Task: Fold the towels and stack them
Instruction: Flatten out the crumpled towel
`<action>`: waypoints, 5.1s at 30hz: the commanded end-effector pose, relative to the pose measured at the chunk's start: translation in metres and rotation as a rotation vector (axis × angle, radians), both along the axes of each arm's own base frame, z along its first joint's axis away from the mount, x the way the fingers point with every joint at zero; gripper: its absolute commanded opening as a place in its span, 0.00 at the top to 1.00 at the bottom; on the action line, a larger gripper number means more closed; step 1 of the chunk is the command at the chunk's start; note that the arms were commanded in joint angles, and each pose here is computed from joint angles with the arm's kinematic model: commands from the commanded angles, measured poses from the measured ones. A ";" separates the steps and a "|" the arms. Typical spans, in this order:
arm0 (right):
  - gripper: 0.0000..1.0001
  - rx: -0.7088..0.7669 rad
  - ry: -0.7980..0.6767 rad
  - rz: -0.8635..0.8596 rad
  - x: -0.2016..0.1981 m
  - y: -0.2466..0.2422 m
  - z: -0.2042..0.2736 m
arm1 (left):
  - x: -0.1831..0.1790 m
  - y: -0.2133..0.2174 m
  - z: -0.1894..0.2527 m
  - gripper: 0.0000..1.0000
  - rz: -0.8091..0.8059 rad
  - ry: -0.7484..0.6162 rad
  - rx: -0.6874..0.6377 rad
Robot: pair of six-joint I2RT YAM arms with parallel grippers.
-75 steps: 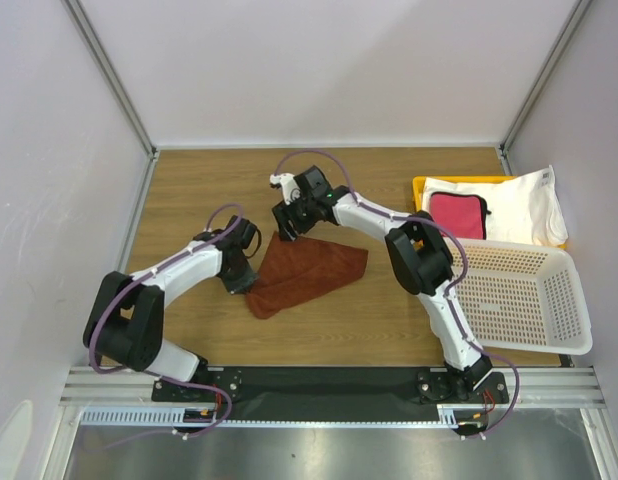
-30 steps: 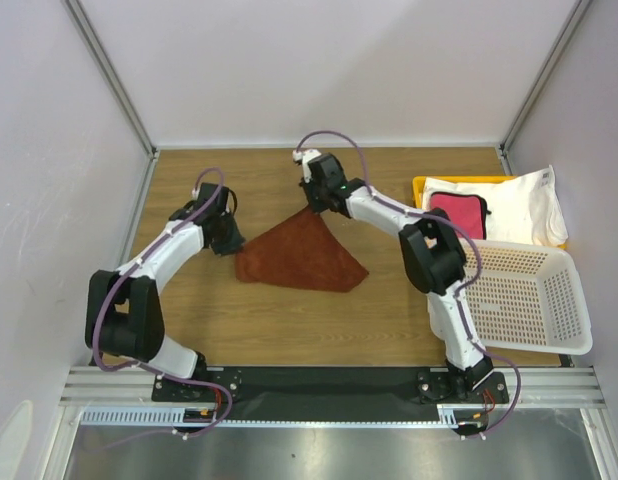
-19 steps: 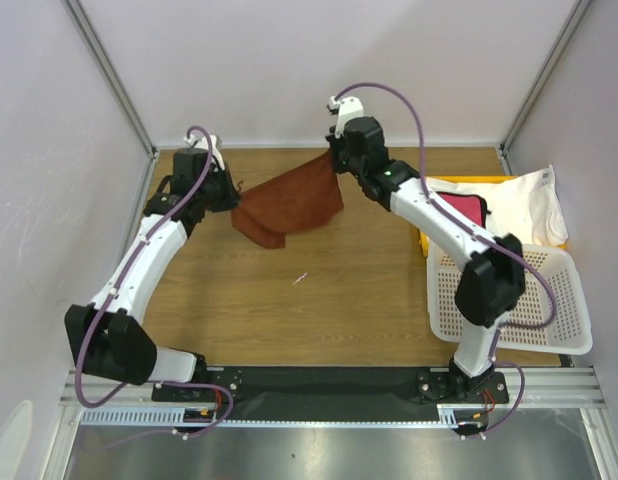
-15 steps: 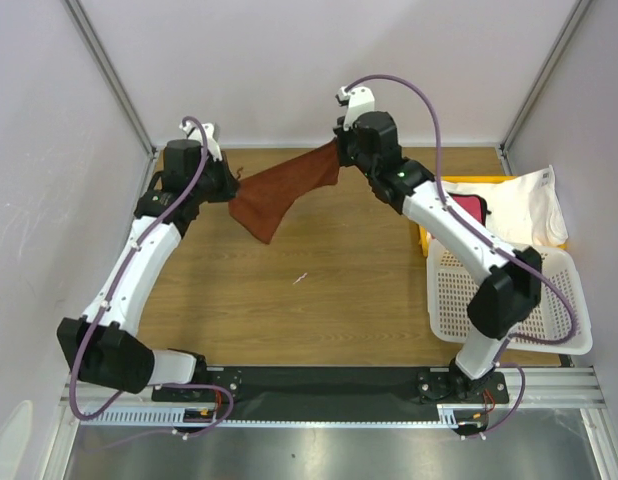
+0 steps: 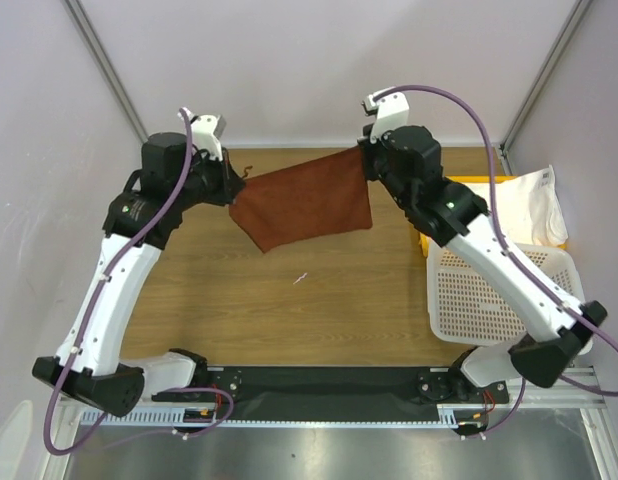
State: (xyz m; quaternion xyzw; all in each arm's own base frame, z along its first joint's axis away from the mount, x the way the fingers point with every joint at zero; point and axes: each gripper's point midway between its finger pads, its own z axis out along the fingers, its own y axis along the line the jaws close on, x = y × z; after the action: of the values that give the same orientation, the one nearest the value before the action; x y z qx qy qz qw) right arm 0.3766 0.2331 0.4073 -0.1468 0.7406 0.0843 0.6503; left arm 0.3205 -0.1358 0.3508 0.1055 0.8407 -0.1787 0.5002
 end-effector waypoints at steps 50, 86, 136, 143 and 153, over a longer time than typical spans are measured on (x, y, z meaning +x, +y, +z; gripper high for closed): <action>1.00 -0.076 0.513 -0.247 0.214 -0.076 -0.339 | 0.239 0.010 -0.236 0.21 0.449 0.305 0.229; 0.23 0.184 0.932 -0.186 0.065 -0.070 -0.303 | 0.025 -0.067 -0.262 0.28 0.372 0.690 -0.142; 0.45 0.261 1.070 -0.304 -0.013 -0.094 -0.354 | 0.010 -0.070 -0.326 0.98 0.547 0.606 -0.083; 0.49 0.261 1.098 -0.311 -0.030 -0.098 -0.363 | 0.008 -0.066 -0.327 1.00 0.556 0.608 -0.068; 0.56 0.278 1.103 -0.294 -0.029 -0.093 -0.370 | 0.007 -0.063 -0.328 1.00 0.565 0.609 -0.057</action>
State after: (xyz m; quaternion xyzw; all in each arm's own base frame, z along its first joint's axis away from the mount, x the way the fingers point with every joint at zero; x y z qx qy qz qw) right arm 0.3380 0.1356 0.0251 0.1062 0.9719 0.1339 0.1619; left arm 0.3208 -0.2016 0.0173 -0.2071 0.9422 -0.0947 0.2460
